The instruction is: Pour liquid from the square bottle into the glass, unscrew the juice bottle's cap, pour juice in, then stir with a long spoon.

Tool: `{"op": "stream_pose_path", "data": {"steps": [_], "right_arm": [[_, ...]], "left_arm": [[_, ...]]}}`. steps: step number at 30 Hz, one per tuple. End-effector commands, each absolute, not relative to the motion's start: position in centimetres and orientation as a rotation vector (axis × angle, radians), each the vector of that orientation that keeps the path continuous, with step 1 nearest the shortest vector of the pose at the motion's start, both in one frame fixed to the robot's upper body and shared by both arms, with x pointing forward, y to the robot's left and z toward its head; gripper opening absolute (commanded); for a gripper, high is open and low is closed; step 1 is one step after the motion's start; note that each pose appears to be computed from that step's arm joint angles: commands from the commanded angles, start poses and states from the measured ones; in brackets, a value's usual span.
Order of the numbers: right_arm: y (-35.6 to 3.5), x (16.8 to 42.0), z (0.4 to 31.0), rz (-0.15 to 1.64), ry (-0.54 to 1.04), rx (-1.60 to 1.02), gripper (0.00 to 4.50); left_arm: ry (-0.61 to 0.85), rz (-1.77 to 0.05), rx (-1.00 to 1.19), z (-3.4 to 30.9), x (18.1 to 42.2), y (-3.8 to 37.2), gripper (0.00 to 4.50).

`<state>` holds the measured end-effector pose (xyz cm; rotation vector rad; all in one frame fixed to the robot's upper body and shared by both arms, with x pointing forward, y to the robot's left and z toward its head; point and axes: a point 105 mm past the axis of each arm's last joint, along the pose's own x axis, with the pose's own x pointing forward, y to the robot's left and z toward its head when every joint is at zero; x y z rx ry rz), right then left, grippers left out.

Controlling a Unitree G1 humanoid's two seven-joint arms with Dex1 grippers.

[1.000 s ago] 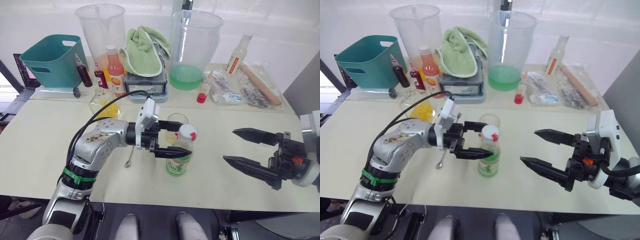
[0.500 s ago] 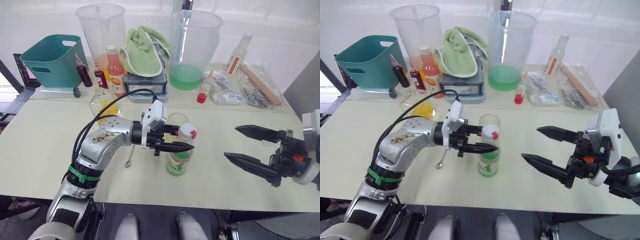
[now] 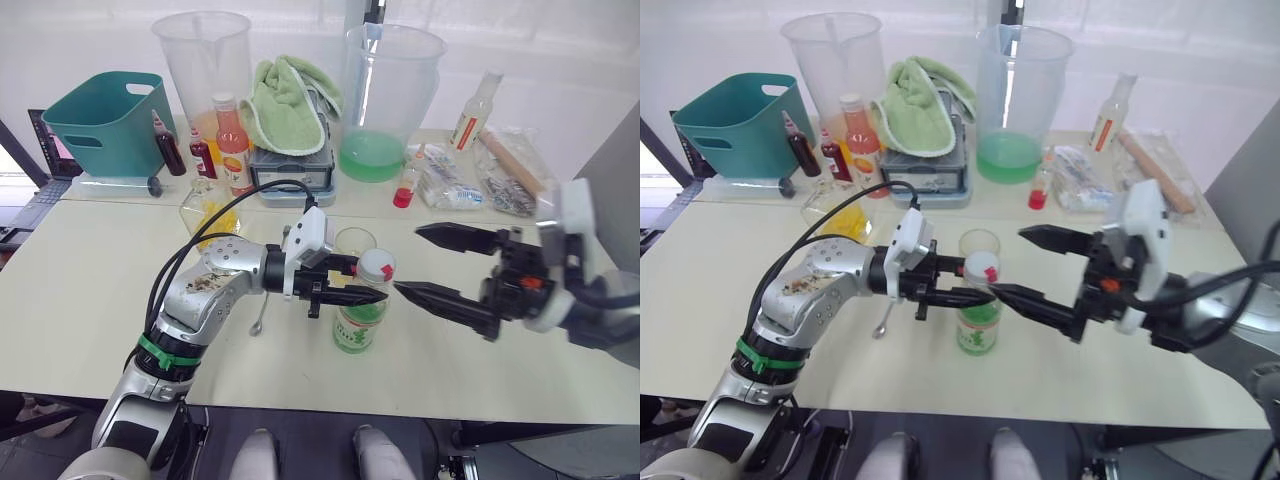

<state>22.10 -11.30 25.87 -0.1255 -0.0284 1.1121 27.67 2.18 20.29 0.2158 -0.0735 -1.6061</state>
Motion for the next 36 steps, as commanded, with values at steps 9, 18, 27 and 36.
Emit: {"op": "stream_pose_path", "data": {"steps": [9, 18, 27, 36], "right_arm": [[-9.1, 24.3, 24.8, 1.029, -0.030, -0.190, 3.29], [-8.4, 23.6, 24.6, 1.165, -0.022, -0.226, 1.69], [-7.0, 24.5, 24.7, 1.602, -0.042, -0.366, 1.69], [-7.0, 26.0, 26.1, 1.853, -0.054, -0.398, 2.19]], "left_arm": [[-0.046, -1.606, 0.238, 19.6, 27.5, 2.1, 1.46], [-0.048, -1.598, 0.250, 19.6, 27.4, 2.2, 1.46], [-0.039, -1.568, 0.255, 19.3, 26.7, 3.1, 1.46], [-0.028, -1.529, 0.268, 19.2, 26.6, 4.1, 1.46]]}}
